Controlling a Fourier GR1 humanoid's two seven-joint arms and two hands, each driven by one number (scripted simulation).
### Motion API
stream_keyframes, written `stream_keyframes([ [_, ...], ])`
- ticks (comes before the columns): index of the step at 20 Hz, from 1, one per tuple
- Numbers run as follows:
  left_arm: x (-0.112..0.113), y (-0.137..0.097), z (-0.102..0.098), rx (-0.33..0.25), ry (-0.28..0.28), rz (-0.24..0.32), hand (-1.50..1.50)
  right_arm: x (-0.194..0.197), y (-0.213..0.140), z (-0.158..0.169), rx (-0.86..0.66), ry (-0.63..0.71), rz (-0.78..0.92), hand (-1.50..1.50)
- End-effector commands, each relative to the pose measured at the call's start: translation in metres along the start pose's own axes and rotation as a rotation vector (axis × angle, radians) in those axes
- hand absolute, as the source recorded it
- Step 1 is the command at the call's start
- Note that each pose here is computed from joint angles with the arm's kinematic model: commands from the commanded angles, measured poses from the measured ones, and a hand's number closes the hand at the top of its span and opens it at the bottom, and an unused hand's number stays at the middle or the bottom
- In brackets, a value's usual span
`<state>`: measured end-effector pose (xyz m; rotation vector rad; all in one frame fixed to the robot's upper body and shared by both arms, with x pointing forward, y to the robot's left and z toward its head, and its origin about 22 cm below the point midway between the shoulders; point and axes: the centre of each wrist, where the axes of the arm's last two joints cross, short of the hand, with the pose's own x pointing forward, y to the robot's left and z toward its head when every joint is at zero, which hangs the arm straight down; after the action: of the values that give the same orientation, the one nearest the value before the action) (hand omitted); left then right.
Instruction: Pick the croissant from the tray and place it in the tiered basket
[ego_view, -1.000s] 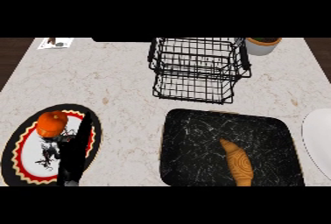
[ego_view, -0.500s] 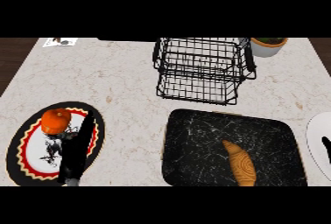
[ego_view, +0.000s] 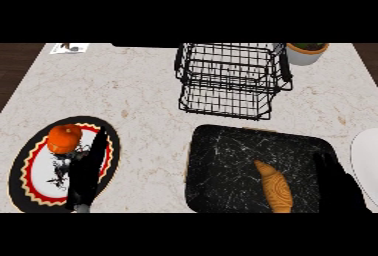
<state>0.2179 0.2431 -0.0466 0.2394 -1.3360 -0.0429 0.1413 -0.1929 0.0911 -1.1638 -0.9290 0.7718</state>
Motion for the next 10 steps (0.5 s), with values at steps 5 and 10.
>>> stream_keyframes([
  [5,-0.011,0.008,-0.006,0.026,0.035,0.019,0.0,0.042,0.028,-0.009,0.091,0.207,0.149,-1.5],
  [10,-0.008,0.004,-0.002,0.014,0.038,0.0,0.0,0.057,0.04,-0.004,0.149,0.255,0.181,-1.5],
])
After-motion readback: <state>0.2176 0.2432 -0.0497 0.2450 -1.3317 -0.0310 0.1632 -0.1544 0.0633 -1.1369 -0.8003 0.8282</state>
